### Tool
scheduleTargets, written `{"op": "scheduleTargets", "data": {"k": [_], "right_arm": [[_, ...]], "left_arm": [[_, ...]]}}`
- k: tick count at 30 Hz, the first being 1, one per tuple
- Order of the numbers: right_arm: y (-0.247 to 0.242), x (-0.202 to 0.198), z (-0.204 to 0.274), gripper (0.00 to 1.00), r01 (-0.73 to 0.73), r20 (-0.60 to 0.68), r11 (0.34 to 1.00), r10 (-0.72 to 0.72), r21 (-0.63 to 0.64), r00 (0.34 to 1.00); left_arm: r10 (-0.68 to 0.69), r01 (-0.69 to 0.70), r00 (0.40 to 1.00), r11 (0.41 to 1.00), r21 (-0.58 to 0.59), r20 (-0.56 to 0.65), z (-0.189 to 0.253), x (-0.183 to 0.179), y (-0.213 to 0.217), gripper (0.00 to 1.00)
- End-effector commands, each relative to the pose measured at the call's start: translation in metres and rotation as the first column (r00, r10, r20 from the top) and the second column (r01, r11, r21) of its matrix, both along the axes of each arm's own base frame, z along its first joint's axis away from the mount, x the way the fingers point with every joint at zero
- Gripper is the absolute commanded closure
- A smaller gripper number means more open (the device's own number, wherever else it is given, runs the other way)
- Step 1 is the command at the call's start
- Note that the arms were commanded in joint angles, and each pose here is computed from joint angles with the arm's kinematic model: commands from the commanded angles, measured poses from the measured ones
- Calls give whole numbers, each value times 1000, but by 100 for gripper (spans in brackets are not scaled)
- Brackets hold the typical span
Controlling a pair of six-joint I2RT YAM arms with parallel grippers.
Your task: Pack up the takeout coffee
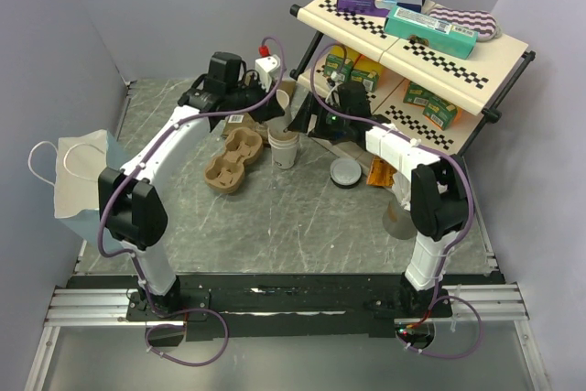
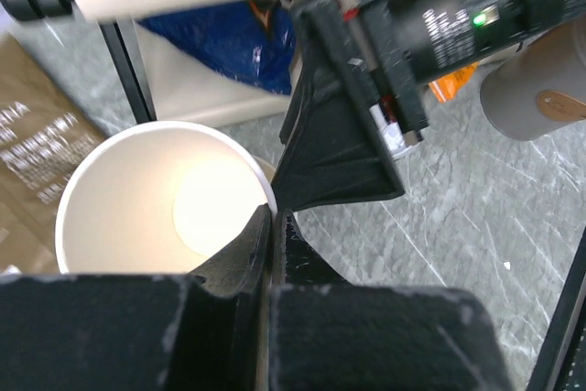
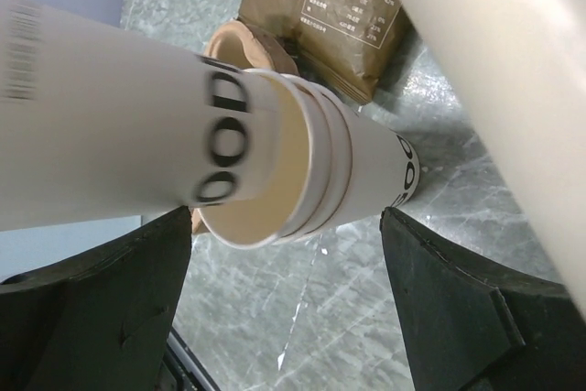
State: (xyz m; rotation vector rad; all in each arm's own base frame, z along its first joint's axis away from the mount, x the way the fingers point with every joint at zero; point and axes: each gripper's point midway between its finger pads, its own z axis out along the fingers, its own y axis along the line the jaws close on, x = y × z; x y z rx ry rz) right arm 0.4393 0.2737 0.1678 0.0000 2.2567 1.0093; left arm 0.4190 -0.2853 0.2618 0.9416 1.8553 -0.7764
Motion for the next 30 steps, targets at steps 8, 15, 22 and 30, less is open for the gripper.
{"op": "scheduleTargets", "data": {"k": [8, 15, 22, 30], "right_arm": [[-19, -29, 47, 9, -46, 102, 999, 44, 21, 994], [-28, -52, 105, 7, -117, 293, 993, 117, -15, 949], [-39, -85, 133, 7, -177, 421, 981, 196, -83, 886], [-38, -104, 116, 7, -281, 468, 946, 325, -163, 822]], "left_arm": [[-85, 84, 986, 996, 14, 146, 91, -57, 16, 99], [-292, 281, 956, 936, 211, 21, 33, -148, 57, 99], [-304, 267, 948, 922, 279, 95, -22, -181, 59, 99], [-350, 310, 929, 913, 266, 118, -59, -203, 21, 99]]}}
